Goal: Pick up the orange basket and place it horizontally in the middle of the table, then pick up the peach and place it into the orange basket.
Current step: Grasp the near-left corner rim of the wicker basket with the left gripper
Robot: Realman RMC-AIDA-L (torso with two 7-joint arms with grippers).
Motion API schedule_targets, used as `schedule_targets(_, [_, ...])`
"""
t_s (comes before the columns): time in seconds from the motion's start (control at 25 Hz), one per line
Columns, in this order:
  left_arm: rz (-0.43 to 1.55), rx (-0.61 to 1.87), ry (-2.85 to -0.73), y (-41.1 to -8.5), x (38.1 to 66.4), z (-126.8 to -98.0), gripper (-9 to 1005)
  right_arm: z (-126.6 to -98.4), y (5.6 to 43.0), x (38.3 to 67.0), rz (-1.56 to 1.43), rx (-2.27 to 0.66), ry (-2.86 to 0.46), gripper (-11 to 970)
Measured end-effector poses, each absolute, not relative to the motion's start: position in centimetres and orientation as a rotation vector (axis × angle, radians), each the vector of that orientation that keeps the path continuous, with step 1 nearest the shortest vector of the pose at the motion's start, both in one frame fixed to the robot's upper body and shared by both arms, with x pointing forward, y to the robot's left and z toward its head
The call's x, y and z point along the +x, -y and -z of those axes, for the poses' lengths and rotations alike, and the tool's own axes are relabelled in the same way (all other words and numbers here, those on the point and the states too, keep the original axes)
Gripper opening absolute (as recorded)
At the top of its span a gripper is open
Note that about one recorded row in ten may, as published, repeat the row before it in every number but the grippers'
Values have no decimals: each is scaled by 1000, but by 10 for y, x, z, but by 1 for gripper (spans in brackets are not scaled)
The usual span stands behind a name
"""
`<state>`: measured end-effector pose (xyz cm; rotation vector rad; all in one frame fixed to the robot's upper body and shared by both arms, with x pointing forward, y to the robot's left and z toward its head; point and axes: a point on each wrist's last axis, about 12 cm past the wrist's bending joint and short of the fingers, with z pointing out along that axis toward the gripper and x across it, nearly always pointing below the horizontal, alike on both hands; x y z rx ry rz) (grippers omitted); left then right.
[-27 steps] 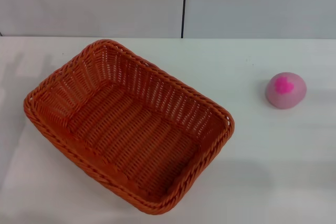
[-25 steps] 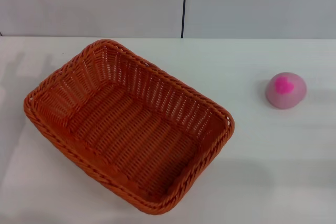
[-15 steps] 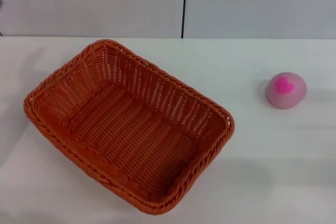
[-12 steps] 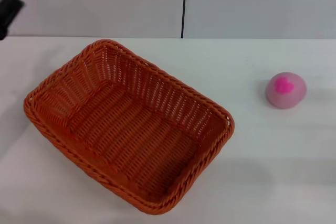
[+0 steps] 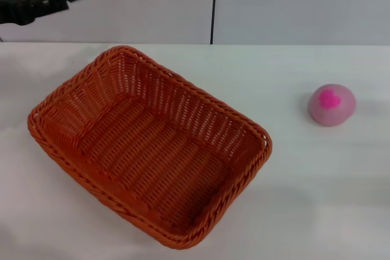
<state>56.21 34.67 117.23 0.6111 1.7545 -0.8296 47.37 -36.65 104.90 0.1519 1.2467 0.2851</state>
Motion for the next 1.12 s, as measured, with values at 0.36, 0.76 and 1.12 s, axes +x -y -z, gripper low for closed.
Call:
schedule_targets(0.36, [652, 750, -2039, -321, 584, -1178, 796, -1047, 367, 471, -281, 159, -1255, 572])
schedule_targets(0.76, [514, 842, -2125, -297, 601, -1170, 791, -1044, 368, 471, -275, 173, -1273, 571])
schedule_targets(1.12, [436, 879, -2170, -288, 606, -1156, 786, -1040, 368, 471, -273, 190, -1300, 571])
